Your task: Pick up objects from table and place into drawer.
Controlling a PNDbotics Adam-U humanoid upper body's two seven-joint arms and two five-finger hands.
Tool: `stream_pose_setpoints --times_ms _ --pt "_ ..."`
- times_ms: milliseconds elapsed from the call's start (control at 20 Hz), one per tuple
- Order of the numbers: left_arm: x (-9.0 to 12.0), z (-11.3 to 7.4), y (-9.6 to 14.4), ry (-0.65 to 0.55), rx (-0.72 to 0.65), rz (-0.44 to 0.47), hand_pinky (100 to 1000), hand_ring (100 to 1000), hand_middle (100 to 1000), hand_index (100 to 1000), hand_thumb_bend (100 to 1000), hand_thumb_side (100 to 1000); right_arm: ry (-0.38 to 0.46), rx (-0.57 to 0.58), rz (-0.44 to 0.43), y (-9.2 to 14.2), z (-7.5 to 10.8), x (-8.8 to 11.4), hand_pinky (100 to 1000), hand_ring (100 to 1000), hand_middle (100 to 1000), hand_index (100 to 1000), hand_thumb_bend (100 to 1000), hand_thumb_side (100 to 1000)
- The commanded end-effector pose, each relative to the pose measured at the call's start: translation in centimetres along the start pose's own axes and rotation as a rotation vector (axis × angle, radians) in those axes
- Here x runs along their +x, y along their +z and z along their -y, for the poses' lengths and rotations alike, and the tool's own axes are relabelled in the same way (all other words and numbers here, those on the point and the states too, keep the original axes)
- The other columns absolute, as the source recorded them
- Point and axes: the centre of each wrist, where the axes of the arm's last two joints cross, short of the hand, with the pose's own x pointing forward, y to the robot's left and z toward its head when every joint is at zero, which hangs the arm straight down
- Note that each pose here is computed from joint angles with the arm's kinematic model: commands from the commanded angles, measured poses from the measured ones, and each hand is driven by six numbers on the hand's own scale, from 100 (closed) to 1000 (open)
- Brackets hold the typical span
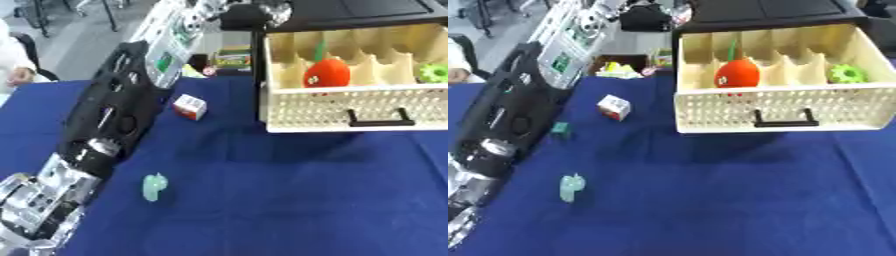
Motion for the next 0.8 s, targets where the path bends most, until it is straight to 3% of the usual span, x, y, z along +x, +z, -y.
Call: stream_pose_setpoints --times_ms 50,250,300,450,600,800 --pt "1.0 -4.2 1.7 0.122 0.205 0.003 552 700 742 920 100 763 0.023 -0.013 0.029 -0.5 1.0 0.5 118 212 100 848 462 1000" --pt "2.0 -6.5 5.3 0.274 0.343 0.031 515 664 713 905 100 791 0.047 0.006 0.027 -0.5 1.3 0.4 175 271 123 846 426 1000" --pt "2.1 -6.9 6.3 0.300 0.377 0.034 507 655 704 896 100 808 0.060 0.014 0.028 -0.6 1.5 0.4 228 335 191 836 393 1000" --pt "2.3 -7.7 9.3 0.365 0.477 0.039 506 653 700 890 100 817 0.115 0.047 0.039 -0.8 2.2 0.5 282 395 262 820 365 1000" --pt "2.1 -7.6 11.7 0.411 0.525 0.034 503 649 694 887 100 833 0.174 0.090 0.048 -1.2 3.0 0.7 348 464 355 811 335 1000" --pt "-0.1 -6.1 13.7 0.466 0.558 0.017 494 641 683 880 100 828 0.258 0.183 0.044 -1.7 4.0 1.1 399 515 424 789 291 1000"
